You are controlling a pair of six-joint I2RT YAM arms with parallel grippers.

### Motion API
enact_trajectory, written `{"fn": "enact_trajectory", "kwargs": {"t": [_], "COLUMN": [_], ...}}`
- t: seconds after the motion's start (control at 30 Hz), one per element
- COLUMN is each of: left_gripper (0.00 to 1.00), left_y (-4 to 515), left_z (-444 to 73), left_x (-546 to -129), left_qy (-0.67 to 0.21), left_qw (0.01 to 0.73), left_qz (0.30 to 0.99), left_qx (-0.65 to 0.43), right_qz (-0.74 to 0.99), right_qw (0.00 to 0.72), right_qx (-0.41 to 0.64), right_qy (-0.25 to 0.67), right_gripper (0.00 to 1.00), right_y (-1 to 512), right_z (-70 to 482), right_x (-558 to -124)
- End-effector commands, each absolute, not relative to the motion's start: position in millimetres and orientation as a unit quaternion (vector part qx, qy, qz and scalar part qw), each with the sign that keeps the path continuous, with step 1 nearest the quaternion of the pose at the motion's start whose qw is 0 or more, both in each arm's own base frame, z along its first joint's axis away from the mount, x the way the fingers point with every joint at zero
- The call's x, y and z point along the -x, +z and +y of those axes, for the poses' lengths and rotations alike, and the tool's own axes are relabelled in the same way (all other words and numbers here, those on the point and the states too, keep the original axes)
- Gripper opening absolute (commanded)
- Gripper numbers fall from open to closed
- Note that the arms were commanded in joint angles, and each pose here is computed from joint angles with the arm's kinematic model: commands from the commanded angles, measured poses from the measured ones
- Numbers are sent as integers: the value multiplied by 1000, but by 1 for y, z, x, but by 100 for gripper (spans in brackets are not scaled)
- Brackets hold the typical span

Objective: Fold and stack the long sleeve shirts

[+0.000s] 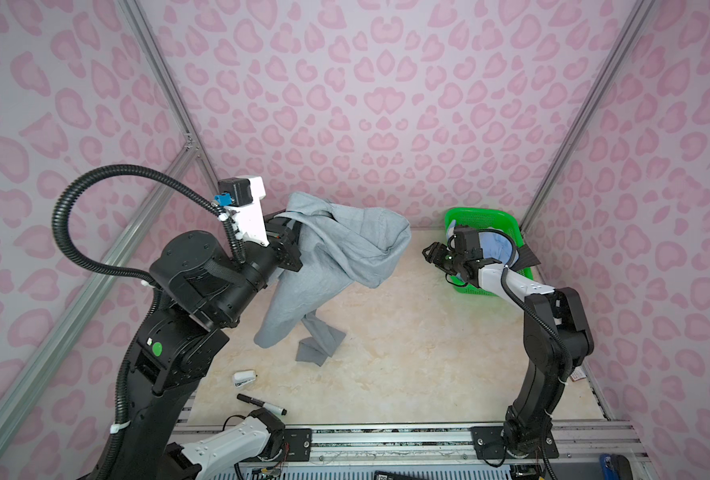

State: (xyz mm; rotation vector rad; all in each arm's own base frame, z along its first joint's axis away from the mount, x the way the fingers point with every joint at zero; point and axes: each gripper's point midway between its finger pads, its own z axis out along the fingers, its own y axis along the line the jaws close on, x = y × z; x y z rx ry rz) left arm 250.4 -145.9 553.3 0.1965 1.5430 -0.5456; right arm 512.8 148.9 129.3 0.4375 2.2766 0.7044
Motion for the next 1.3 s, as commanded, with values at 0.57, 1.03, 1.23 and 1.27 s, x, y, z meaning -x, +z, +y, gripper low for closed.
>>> {"fn": "enact_trajectory", "kwargs": {"t": [0.57, 1.03, 1.23, 1.27], "left_gripper": [4, 4, 4, 4], "left_y": [498, 451, 438, 438], "left_z": [-203, -187, -193, -192], "left_x": [-274, -287, -286, -286], "left_qy": [-301, -287, -300, -299], "left_qw": [598, 569, 555, 555], "left_qz": [727, 762, 768, 768], "left_qx": [-149, -112, -115, -114], "right_qz": [826, 714, 676, 665], "right_qw": [434, 491, 495, 495], "right_qx": [-134, 13, 77, 85], "right_qy": [335, 500, 541, 553], "right_gripper": [73, 79, 79, 77], "right_y": [246, 326, 342, 346], "right_z": [138, 214, 248, 251], "right_x": [-457, -312, -294, -291]}}
